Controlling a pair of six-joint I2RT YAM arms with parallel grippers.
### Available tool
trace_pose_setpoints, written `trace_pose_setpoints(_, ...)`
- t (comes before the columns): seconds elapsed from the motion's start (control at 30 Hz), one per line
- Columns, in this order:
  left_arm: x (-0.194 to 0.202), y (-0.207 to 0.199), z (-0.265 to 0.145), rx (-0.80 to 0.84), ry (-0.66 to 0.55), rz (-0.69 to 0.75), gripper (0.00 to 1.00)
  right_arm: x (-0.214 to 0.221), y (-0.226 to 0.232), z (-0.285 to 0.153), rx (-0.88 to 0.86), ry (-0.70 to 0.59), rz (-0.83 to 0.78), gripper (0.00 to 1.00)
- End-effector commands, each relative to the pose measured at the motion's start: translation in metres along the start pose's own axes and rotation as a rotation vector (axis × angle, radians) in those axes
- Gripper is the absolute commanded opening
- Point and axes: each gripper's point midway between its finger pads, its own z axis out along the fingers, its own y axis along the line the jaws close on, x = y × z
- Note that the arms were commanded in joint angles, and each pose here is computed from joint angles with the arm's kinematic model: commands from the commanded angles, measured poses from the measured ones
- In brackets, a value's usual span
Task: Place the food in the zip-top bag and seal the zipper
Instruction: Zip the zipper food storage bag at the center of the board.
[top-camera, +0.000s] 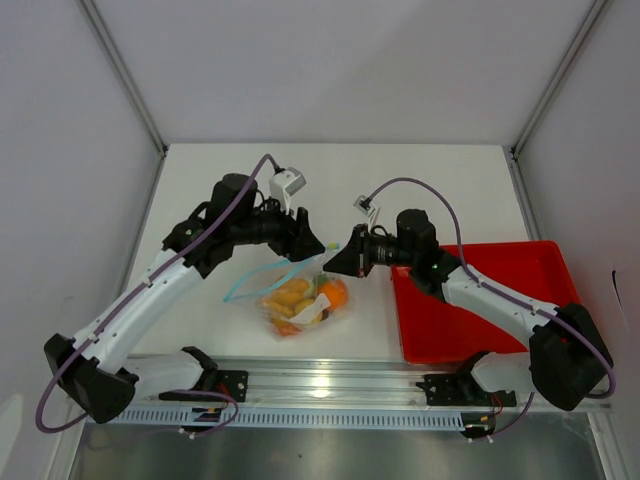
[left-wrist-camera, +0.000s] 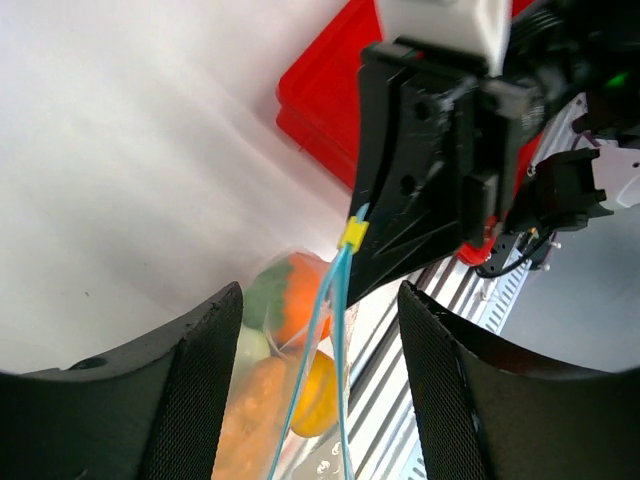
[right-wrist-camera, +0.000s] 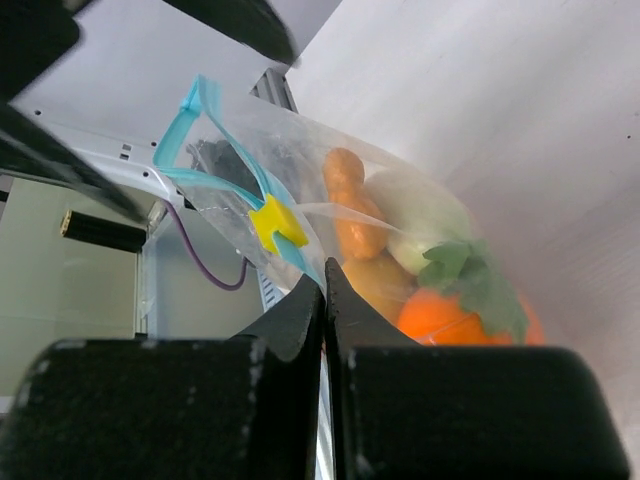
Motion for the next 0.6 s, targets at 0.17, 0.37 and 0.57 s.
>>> trace_pose_setpoints(0.17, -0.042, -0.035, -0.032, 0.096, -0.179, 0.155, 0.67, -0.014, 0.02, -0.006, -0.056, -0.011, -0.099, 0.0)
trace_pose_setpoints(0.37, -0.044, -0.044, -0.021, 0.178, -0.156, 0.14, 0.61, -0.012, 0.036, -0.009, -0.104, -0.008, -0.136, 0.0)
trace_pose_setpoints(0.57, -0.047, -0.054, -0.013, 0.262, -0.131, 0.141, 0.55, -0.013, 0.043, -0.011, -0.128, -0.012, -0.151, 0.0)
